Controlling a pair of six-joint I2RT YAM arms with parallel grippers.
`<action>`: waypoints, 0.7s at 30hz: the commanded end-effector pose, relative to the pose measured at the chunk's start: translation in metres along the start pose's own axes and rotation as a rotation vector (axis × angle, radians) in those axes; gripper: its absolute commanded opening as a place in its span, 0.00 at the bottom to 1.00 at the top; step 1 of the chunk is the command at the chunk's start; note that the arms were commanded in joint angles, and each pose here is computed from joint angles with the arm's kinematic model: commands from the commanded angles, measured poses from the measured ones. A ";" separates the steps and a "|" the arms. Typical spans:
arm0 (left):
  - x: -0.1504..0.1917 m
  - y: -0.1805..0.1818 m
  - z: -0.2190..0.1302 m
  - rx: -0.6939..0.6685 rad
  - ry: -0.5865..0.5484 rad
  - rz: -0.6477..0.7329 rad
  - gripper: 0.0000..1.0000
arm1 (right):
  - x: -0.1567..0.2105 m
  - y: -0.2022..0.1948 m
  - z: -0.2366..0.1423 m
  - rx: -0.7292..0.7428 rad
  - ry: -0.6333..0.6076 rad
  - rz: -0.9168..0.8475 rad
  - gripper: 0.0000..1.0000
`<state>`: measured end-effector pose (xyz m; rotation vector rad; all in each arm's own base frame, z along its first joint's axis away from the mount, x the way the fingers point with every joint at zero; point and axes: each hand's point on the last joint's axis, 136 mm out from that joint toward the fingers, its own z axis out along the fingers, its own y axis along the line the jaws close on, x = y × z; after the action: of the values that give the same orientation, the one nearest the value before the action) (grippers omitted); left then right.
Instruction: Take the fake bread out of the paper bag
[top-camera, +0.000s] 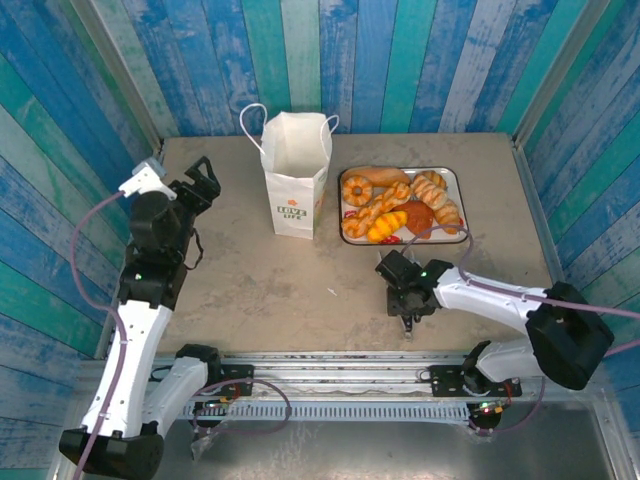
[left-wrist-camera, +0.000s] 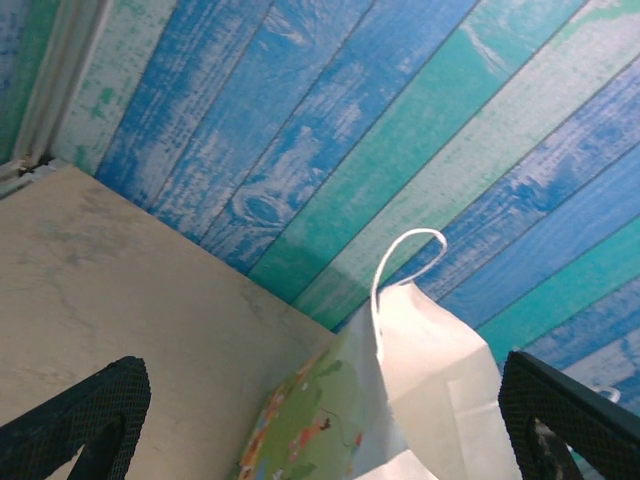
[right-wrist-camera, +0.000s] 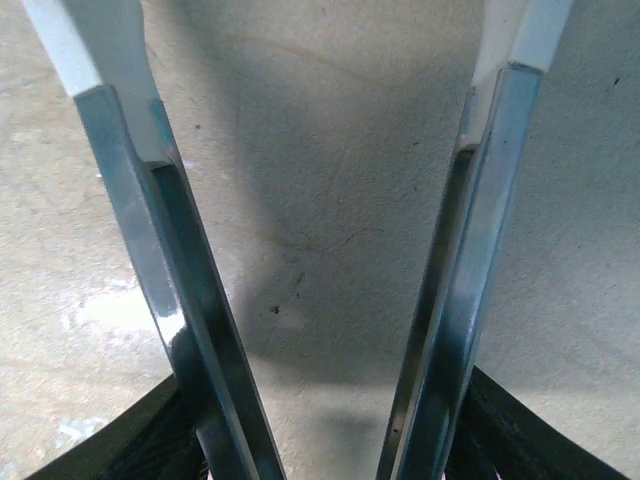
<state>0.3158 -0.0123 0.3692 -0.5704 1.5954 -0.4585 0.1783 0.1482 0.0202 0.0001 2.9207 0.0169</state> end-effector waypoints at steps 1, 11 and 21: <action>-0.002 0.014 0.000 -0.062 -0.033 0.015 0.94 | 0.000 0.001 0.003 0.015 0.006 0.014 0.60; 0.001 0.032 0.002 -0.139 -0.052 0.029 0.94 | 0.004 -0.008 -0.006 0.030 -0.002 0.019 1.00; -0.001 0.055 -0.005 -0.249 -0.096 0.051 0.94 | -0.043 -0.034 -0.083 0.094 -0.242 0.054 1.00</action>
<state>0.3133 0.0188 0.3434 -0.6903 1.5939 -0.2686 0.1950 0.1360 0.0815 0.0617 2.7690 0.0021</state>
